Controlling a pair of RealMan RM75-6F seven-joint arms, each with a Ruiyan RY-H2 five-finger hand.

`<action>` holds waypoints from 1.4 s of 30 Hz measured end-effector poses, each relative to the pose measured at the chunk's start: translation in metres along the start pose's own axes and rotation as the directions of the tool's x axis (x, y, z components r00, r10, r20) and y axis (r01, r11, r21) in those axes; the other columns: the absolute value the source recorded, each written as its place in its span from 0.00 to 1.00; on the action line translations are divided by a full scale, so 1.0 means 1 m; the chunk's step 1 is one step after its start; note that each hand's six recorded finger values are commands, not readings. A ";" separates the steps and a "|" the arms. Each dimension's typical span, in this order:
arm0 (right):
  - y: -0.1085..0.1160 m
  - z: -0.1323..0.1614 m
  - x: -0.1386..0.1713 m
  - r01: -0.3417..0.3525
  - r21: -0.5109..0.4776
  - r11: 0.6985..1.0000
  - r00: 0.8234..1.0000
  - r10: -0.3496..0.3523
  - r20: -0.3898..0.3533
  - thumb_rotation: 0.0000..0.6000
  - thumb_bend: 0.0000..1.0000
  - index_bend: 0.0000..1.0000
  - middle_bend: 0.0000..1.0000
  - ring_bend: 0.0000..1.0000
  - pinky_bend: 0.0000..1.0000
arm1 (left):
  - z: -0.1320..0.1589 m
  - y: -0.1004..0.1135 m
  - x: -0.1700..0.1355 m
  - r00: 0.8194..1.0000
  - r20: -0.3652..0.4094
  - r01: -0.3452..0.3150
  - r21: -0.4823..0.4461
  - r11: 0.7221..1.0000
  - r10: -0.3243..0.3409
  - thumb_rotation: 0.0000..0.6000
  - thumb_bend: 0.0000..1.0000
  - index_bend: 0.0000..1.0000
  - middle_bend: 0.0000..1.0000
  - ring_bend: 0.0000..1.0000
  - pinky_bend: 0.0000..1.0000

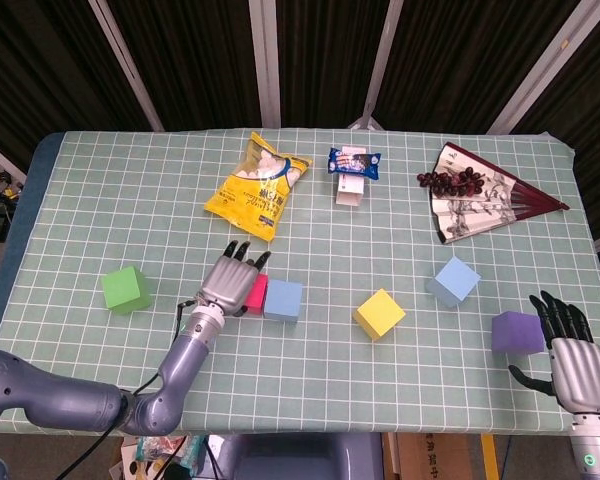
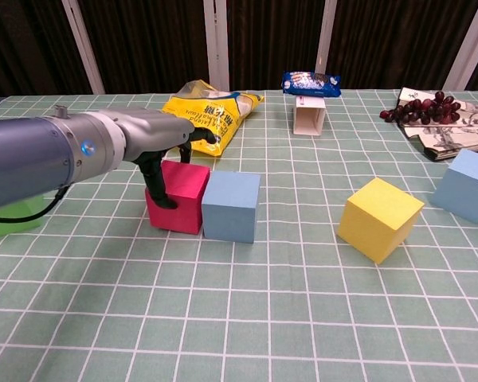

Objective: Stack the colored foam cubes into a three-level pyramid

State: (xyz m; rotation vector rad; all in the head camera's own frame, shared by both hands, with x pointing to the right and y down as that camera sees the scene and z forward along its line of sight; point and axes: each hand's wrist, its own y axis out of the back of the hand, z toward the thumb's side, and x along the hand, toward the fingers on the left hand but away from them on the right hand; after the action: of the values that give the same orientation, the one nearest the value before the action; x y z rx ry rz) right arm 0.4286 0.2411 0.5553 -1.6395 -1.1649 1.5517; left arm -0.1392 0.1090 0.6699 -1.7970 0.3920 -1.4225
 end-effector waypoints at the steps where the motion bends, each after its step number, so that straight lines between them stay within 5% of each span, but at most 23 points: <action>1: 0.000 0.000 0.000 0.000 0.000 1.000 1.000 0.000 0.000 1.00 0.17 0.00 0.00 0.00 0.00 | 0.000 0.000 0.000 1.000 0.000 0.001 -0.002 1.000 -0.001 1.00 0.36 0.00 0.42 0.04 0.00; 26: 0.001 0.000 0.000 0.002 -0.002 1.000 1.000 -0.002 -0.005 1.00 0.17 0.00 0.00 0.00 0.00 | 0.011 -0.005 -0.003 1.000 0.009 0.002 -0.025 1.000 -0.002 1.00 0.36 0.00 0.42 0.04 0.00; 42: 0.000 0.001 0.001 0.001 0.001 1.000 1.000 -0.001 -0.006 1.00 0.17 0.00 0.00 0.00 0.00 | 0.011 -0.006 -0.005 1.000 0.014 0.011 -0.024 1.000 -0.011 1.00 0.27 0.00 0.37 0.04 0.00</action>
State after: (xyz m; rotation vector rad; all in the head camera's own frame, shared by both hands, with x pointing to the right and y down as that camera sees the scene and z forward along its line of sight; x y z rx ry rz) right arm 0.4278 0.2415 0.5545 -1.6415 -1.1614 1.5449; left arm -0.1318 0.1204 0.6708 -1.8305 0.3943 -1.4175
